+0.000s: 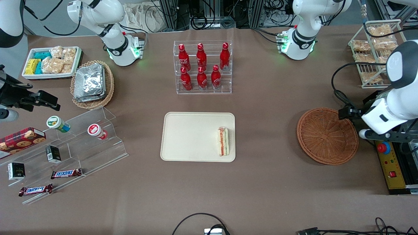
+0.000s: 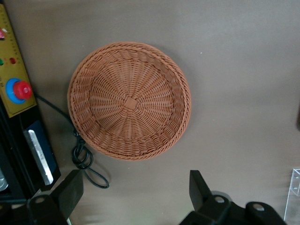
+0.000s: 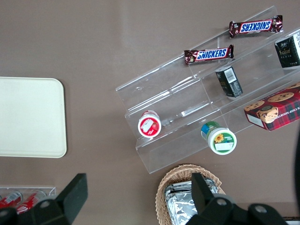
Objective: Place sandwich from basket to tray
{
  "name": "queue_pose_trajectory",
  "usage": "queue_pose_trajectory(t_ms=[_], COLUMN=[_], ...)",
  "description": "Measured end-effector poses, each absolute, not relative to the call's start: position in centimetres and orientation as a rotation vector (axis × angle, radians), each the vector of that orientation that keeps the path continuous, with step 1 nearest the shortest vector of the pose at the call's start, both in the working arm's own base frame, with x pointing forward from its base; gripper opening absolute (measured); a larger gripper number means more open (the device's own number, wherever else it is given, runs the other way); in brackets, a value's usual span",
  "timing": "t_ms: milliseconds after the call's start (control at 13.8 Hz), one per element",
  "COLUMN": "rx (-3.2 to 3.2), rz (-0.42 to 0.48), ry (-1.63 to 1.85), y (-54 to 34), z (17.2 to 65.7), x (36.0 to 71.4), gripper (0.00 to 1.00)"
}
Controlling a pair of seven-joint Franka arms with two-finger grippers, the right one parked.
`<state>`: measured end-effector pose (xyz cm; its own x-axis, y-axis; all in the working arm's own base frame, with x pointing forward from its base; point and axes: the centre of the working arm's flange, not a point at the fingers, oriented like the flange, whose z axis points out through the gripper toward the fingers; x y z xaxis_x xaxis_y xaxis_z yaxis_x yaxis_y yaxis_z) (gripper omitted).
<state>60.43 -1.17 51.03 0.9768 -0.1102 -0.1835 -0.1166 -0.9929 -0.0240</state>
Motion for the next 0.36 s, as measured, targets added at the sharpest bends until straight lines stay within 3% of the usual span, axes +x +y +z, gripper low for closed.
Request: queue_pose_trajectory(t_ms=[364], rx=[-3.094], rz=[0.245], ry=[0.173], y=[-2.19], z=[52.38], x=[60.38], gripper=[1.00])
